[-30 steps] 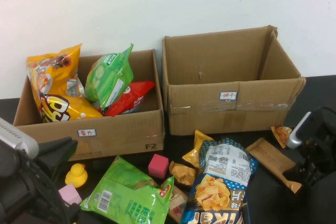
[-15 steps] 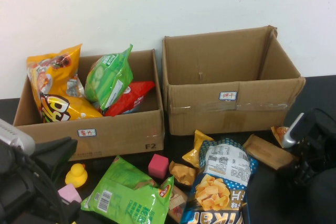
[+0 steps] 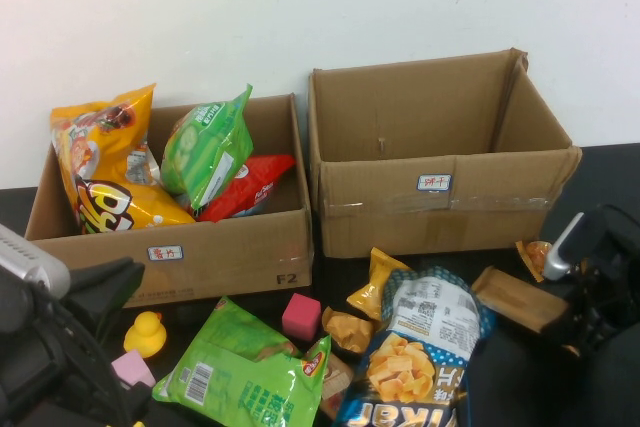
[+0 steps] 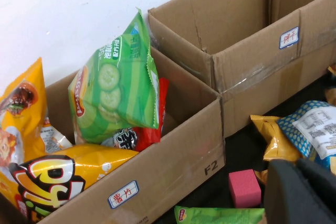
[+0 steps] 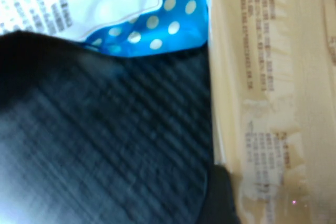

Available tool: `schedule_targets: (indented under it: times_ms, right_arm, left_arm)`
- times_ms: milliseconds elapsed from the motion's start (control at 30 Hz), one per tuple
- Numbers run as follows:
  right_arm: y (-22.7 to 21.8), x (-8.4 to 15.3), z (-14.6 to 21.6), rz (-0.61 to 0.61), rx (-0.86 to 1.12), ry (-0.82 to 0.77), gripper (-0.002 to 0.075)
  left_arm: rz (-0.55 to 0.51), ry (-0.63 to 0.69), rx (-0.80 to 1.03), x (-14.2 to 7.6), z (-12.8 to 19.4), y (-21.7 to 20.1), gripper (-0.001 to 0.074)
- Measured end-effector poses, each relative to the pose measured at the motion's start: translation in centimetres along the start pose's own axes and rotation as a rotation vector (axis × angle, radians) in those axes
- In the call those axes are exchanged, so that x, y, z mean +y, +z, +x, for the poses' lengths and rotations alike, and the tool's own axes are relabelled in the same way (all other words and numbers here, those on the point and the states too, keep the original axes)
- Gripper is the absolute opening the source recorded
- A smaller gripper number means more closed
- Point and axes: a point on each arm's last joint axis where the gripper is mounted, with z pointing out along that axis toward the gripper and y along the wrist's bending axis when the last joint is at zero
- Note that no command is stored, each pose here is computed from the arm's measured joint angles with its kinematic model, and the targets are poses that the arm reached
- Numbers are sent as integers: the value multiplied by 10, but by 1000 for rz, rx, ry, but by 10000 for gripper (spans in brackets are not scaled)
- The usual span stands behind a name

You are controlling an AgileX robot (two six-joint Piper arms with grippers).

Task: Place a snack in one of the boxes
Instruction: Pick up the biscuit

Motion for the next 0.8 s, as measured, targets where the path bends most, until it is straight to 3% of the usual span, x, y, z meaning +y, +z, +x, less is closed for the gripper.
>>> schedule_targets:
  times_ms: [533, 800]
  right_arm:
    - [-67, 27, -23, -178, 7, 38, 462]
    - [-102, 32, -42, -151, -83, 9, 462]
  left_arm:
    - [7, -24, -15, -1, -1, 0, -1]
    - [17, -35, -35, -2, -3, 0, -1]
